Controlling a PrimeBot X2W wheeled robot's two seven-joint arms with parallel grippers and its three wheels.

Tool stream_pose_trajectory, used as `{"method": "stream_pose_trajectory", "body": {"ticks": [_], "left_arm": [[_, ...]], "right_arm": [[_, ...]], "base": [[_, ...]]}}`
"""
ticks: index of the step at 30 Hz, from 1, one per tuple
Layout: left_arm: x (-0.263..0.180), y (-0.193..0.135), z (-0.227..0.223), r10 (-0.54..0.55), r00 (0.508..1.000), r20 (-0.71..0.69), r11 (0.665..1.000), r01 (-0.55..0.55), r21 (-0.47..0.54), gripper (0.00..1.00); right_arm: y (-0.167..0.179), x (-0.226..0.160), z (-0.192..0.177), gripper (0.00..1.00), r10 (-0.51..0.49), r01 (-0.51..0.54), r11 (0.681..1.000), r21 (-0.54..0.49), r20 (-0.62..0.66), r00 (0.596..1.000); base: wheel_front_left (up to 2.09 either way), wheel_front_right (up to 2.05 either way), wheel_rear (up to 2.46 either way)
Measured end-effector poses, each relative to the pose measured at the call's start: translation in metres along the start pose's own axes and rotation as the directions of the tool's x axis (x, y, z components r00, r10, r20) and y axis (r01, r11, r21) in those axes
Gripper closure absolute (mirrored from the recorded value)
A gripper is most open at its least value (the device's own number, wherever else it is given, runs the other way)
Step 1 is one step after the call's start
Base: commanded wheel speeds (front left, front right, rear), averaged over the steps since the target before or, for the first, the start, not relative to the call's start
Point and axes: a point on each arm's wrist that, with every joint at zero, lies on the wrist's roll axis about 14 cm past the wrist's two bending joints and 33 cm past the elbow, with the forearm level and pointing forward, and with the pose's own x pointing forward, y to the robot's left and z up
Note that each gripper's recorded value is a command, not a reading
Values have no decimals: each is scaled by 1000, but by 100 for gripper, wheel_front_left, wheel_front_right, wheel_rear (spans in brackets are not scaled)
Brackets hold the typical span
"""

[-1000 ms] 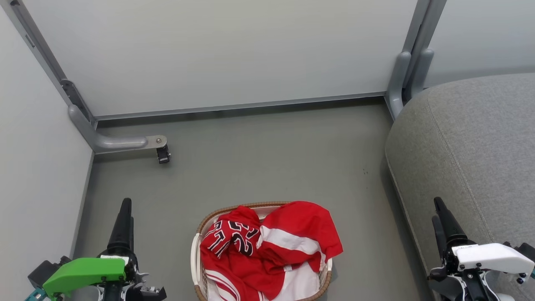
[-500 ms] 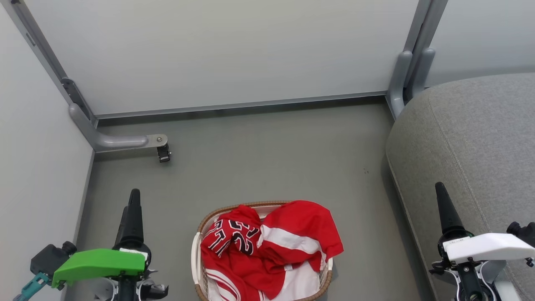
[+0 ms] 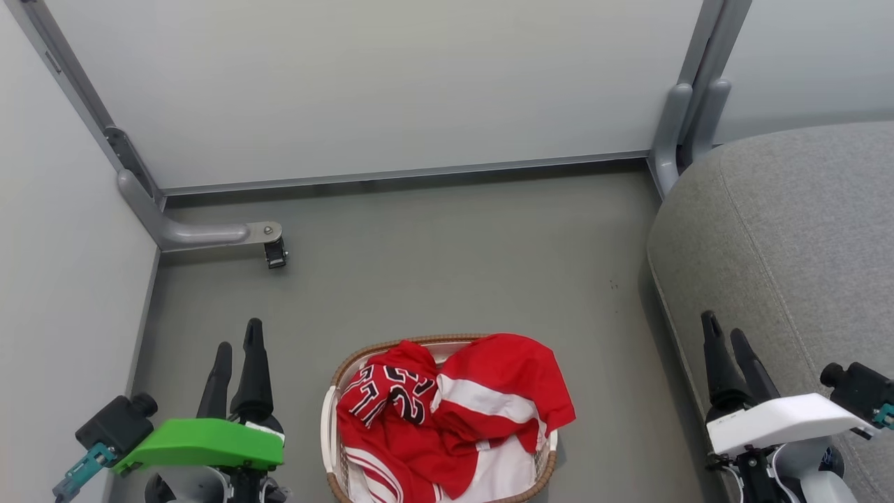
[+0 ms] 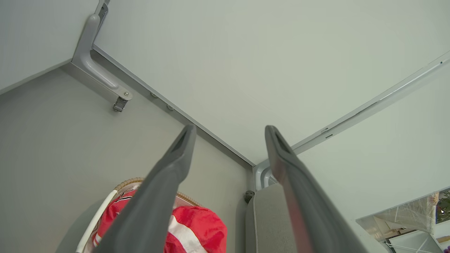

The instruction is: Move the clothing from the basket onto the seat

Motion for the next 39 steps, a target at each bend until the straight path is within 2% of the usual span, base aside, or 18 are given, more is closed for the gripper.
{"method": "stream_pose_trajectory", "body": {"ticks": [16,39], "left_arm": [[-6,4,-10,7,1000,-9,981,-5,193,0],[-12,3,-19,-15,1000,-15,912,20,411,0]], "right_arm": [[4,0,-11,0,27,-31,976,-216,-23,999],[15,-2,-19,0,88,-99,884,-457,-46,995]], "base": [[0,0,0],[0,0,0]]}}
